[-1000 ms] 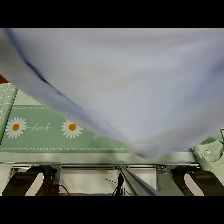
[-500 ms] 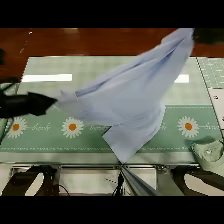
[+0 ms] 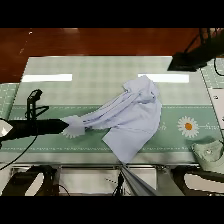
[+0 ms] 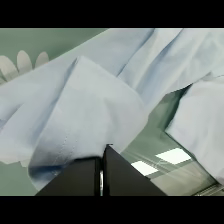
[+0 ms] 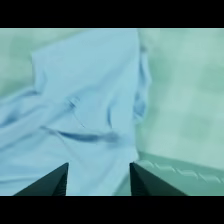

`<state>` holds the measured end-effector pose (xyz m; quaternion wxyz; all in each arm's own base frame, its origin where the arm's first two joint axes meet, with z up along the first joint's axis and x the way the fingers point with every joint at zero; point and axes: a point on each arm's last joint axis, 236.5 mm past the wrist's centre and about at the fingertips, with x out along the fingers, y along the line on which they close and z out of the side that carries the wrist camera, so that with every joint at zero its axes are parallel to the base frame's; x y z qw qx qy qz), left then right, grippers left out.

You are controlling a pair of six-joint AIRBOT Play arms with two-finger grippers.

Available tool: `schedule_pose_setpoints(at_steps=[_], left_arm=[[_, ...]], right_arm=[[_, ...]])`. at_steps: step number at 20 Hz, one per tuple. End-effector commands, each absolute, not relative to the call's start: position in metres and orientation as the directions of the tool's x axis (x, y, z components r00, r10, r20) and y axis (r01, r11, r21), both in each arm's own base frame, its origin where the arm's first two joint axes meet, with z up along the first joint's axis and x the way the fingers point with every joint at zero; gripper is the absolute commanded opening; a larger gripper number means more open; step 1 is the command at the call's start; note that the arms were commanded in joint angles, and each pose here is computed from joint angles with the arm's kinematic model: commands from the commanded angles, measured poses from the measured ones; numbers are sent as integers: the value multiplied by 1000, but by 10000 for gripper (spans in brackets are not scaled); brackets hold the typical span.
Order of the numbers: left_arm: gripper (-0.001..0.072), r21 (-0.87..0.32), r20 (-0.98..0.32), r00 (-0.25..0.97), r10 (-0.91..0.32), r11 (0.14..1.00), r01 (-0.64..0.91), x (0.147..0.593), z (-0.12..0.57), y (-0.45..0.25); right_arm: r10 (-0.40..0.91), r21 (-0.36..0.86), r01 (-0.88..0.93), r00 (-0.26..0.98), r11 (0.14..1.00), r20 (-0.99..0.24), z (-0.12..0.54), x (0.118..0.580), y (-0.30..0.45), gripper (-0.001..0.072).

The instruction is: Fold the shirts.

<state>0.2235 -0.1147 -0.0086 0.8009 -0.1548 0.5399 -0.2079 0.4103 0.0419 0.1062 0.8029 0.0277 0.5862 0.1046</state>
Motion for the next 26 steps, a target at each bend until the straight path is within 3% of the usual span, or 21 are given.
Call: schedule_pose_setpoints(at_steps=[1,5,8,12,20,26], left_arm=[[26,-465,-799,354,-486,873,149,228,-16,-111],[26,-460,-794,372,-480,876,147,232,-15,-110],[26,-457,-793,379,-478,877,149,233,-14,-109],[26,-458,-793,377,-479,876,149,233,-14,-110],[26,-459,-792,378,-479,876,148,233,-14,-110],[26,-459,-792,378,-479,876,148,233,-14,-110]], right_arm=[[87,80,-50,151,996,-985,80,338,-1,449],[369,383,102,133,918,-920,-3,237,65,495],[555,581,246,173,776,-814,-44,192,115,495],[537,584,356,230,730,-812,-76,184,113,491],[424,553,466,358,691,-832,-83,215,86,491],[469,563,488,311,667,-827,-104,222,114,490]])
